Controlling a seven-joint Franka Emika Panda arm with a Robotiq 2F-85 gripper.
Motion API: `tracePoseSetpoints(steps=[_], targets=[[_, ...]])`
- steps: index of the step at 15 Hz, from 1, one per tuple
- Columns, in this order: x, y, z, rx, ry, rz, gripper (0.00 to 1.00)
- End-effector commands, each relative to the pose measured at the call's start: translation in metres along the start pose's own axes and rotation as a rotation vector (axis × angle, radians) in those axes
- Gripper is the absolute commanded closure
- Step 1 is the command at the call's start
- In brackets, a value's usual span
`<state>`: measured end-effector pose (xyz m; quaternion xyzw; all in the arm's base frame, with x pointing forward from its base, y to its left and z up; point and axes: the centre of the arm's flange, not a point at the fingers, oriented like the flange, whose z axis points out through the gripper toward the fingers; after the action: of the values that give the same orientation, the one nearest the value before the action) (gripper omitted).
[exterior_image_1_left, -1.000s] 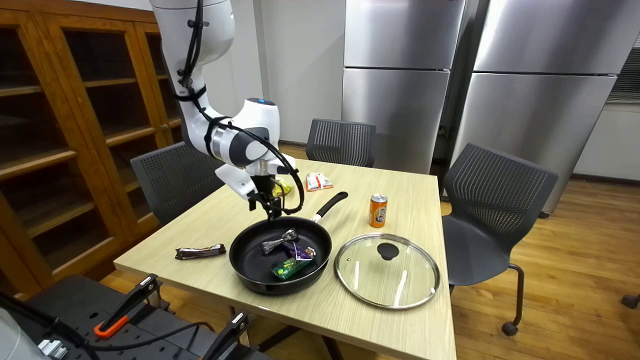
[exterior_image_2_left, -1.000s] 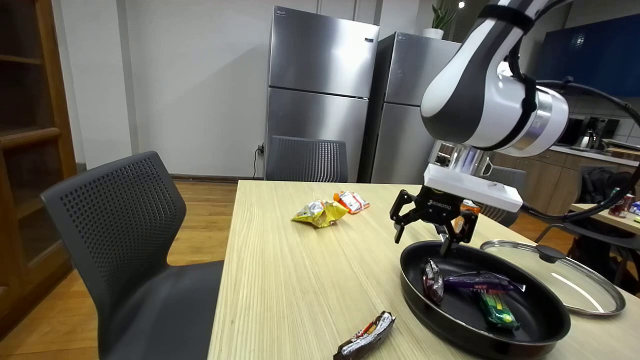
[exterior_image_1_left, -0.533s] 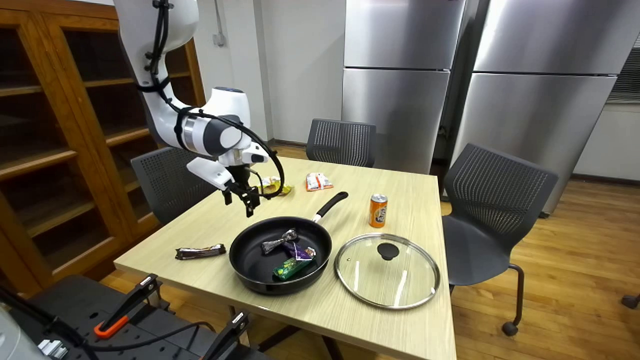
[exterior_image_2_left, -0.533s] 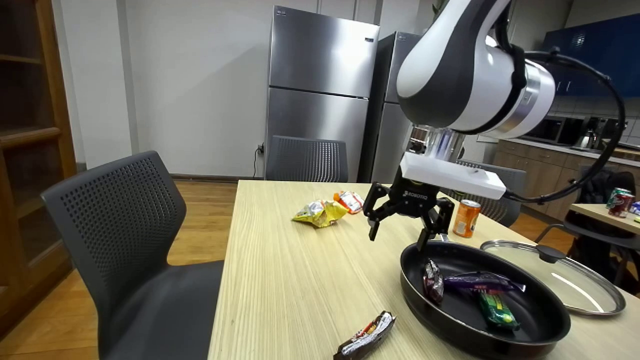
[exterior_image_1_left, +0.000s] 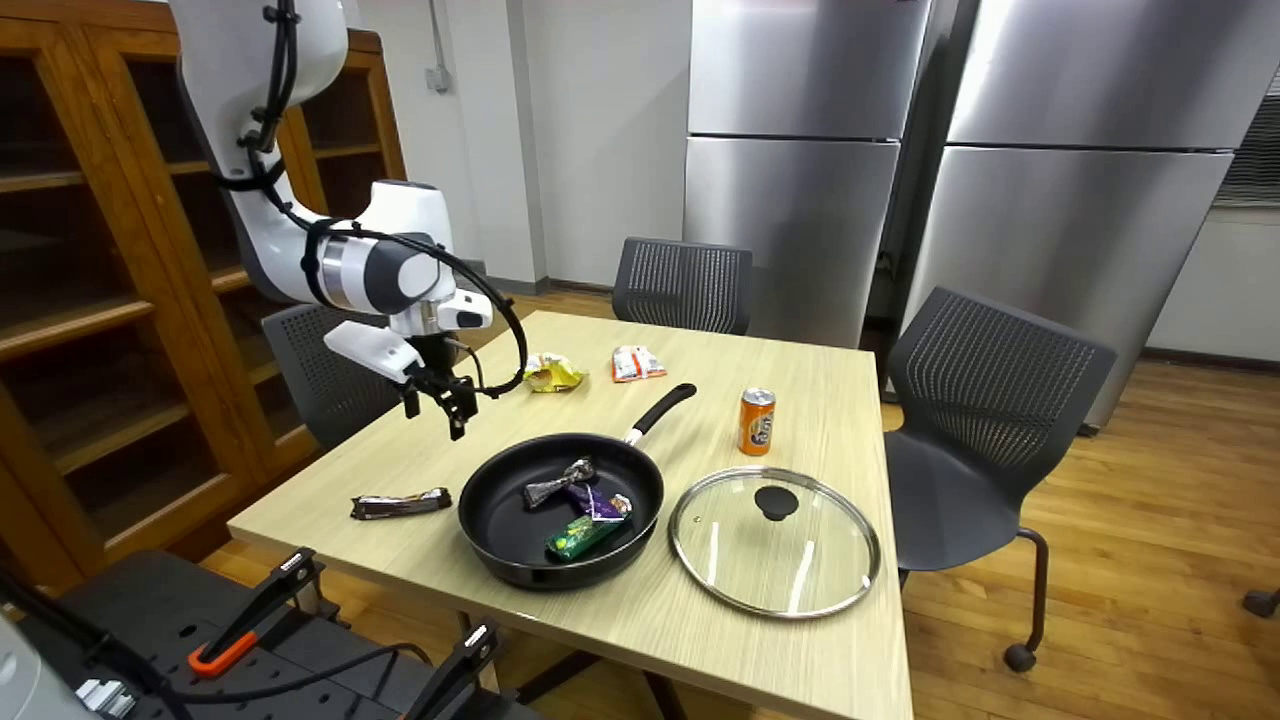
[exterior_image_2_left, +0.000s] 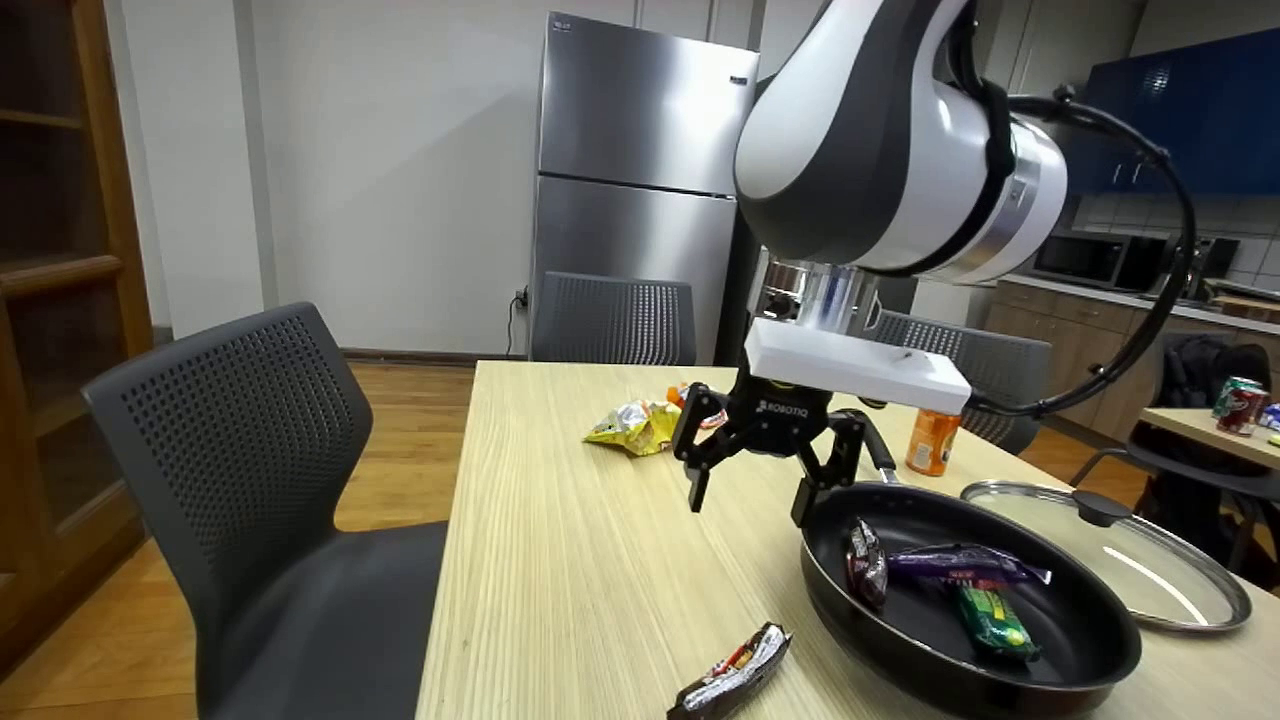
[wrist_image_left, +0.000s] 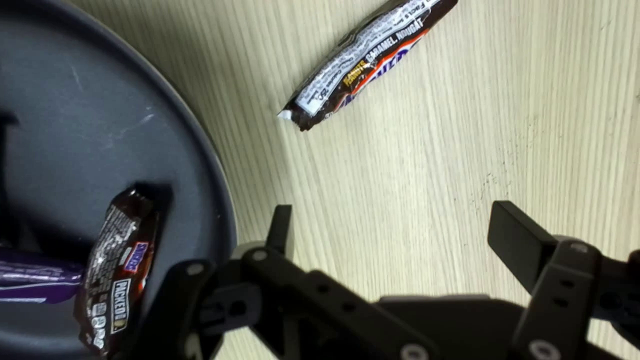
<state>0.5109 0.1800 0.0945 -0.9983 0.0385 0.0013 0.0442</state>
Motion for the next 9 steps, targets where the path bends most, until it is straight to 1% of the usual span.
tracePoseSetpoints(steps=[1,9], targets=[[-0.012,-0.015,0.011,0.000,-0.027,0.037,0.00],[-0.040,-0.023,0.048,0.037,-0.065,0.176,0.00]])
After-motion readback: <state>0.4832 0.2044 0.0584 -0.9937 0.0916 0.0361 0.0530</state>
